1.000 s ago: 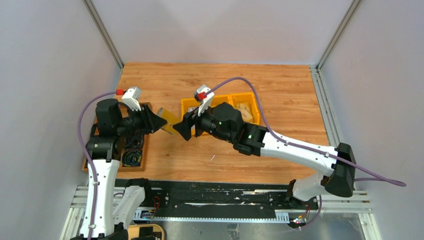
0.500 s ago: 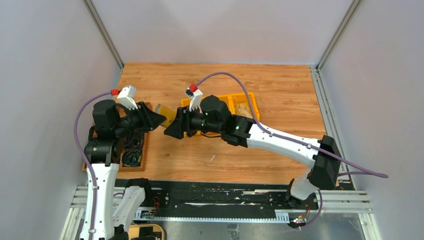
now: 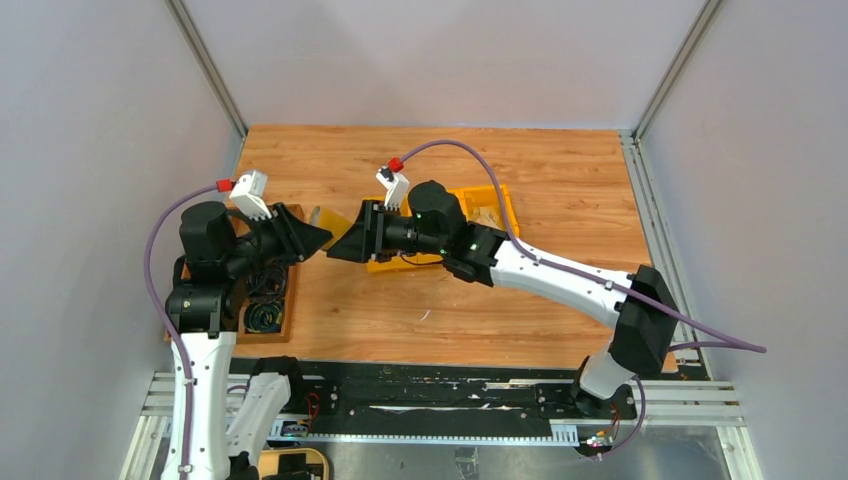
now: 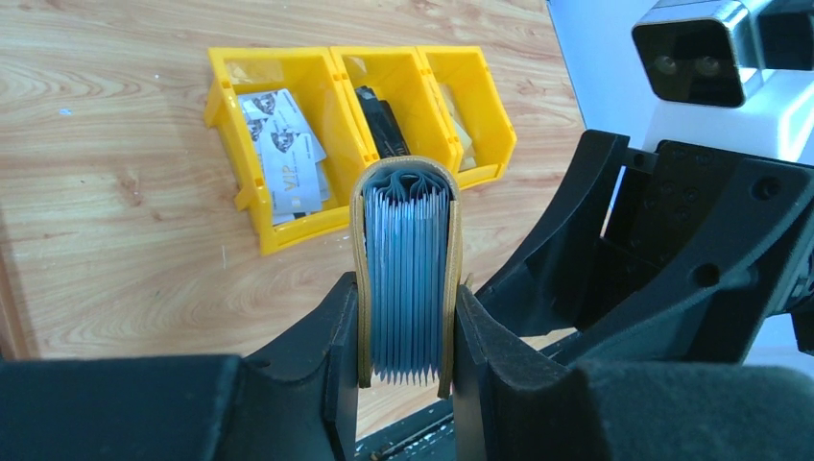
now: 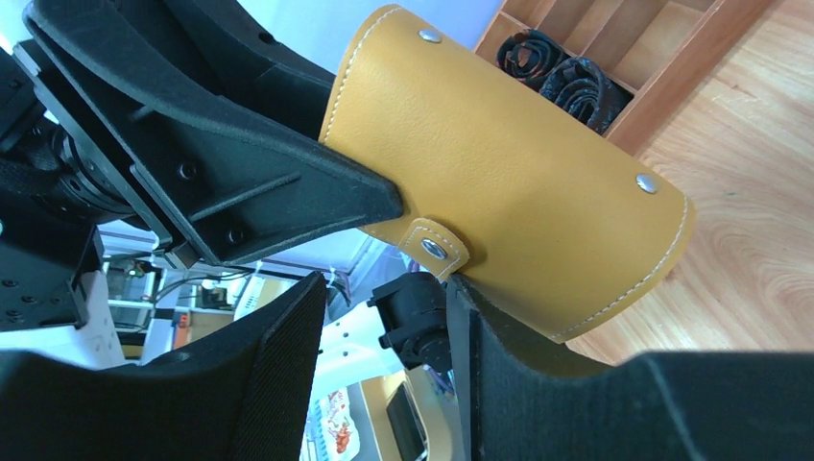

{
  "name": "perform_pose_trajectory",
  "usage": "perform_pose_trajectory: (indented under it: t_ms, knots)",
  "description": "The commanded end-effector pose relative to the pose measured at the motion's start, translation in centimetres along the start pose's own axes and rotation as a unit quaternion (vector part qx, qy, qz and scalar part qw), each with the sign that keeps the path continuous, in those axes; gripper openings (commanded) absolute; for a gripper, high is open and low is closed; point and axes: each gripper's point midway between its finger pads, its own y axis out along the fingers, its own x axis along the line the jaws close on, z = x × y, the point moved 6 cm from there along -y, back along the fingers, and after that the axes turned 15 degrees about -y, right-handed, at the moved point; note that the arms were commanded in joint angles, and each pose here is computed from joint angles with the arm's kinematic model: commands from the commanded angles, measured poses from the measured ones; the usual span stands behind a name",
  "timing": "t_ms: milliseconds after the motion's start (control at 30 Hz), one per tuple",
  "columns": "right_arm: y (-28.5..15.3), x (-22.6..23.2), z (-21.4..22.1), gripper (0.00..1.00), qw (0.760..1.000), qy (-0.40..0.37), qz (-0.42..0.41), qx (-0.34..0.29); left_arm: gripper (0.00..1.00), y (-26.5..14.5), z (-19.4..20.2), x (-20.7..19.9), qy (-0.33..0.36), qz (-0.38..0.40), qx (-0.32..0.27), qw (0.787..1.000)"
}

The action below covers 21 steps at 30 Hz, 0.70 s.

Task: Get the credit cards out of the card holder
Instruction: Open the card holder.

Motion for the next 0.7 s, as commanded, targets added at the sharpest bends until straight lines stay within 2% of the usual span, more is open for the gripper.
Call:
perform_pose_trajectory:
  t_ms: [0,333,667]
  knots:
    - [0.9,-0.7,-0.5,0.52,0.999,0.04,-0.022,-0.022,0.0,-1.1,-0.2,-2.6,0.007,0.061,-0.002,0.998]
    - [1.2,0.4,-2.6,0.47,0.99,0.086,-0.07,-0.086,0.0,-1.3,0.3,-3.0,-0.007,0.085,0.007,0.996]
    - [0.0,-1.0,-3.5,0.38,0.98,0.104,-0.016,-0.17,0.0,-1.1,1.1,-3.0,-0.033,0.104,0.029,0.994]
